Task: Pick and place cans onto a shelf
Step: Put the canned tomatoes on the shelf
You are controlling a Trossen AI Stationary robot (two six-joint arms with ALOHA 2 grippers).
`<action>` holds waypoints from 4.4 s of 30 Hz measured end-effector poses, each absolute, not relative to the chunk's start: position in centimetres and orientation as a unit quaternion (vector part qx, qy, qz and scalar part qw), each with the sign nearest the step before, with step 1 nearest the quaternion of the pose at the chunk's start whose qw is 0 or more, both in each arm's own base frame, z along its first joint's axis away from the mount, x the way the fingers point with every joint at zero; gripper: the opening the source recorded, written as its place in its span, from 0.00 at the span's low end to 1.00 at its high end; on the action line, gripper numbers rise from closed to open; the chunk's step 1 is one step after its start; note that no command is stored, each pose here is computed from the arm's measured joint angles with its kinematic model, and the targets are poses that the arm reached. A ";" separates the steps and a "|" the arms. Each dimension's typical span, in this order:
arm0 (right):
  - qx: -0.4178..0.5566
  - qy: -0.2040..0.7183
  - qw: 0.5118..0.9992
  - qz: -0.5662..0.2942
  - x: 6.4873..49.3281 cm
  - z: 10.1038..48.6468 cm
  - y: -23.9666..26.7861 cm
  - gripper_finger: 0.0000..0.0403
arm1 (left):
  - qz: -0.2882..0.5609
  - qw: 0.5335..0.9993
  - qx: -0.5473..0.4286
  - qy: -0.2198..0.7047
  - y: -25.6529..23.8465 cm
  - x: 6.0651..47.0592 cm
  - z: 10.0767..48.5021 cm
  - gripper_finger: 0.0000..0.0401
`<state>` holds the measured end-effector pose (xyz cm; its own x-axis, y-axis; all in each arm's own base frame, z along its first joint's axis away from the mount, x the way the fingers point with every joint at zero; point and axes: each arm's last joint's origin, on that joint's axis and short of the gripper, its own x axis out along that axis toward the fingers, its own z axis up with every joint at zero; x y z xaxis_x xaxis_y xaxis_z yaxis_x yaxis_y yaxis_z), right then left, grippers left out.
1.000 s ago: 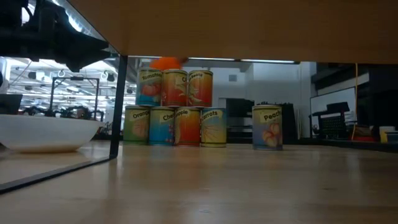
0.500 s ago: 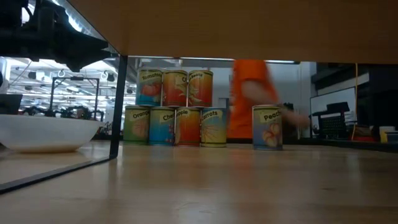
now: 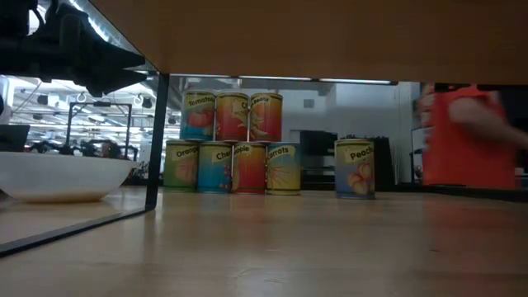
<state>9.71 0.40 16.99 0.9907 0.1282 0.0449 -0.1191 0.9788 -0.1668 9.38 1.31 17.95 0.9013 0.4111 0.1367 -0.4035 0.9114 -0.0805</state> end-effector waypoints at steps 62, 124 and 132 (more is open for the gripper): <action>-0.082 -0.028 0.994 0.062 9.7 17.0 0.4 0.06 | 0.294 0.943 0.040 0.148 4.6 20.6 31.7 0.61; -0.082 -0.028 0.994 0.062 9.7 17.0 0.4 0.06 | 0.319 0.895 0.037 0.309 7.4 22.8 26.8 0.24; -0.082 -0.028 0.994 0.062 9.7 17.0 0.4 0.06 | 0.319 0.895 0.037 0.309 7.4 22.8 26.8 0.13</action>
<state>9.71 0.40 16.99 0.9907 0.1279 0.0453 -0.1188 0.9788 -0.1670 22.77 7.44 26.79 0.6056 0.5941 -0.5295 -0.5481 0.7938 0.2637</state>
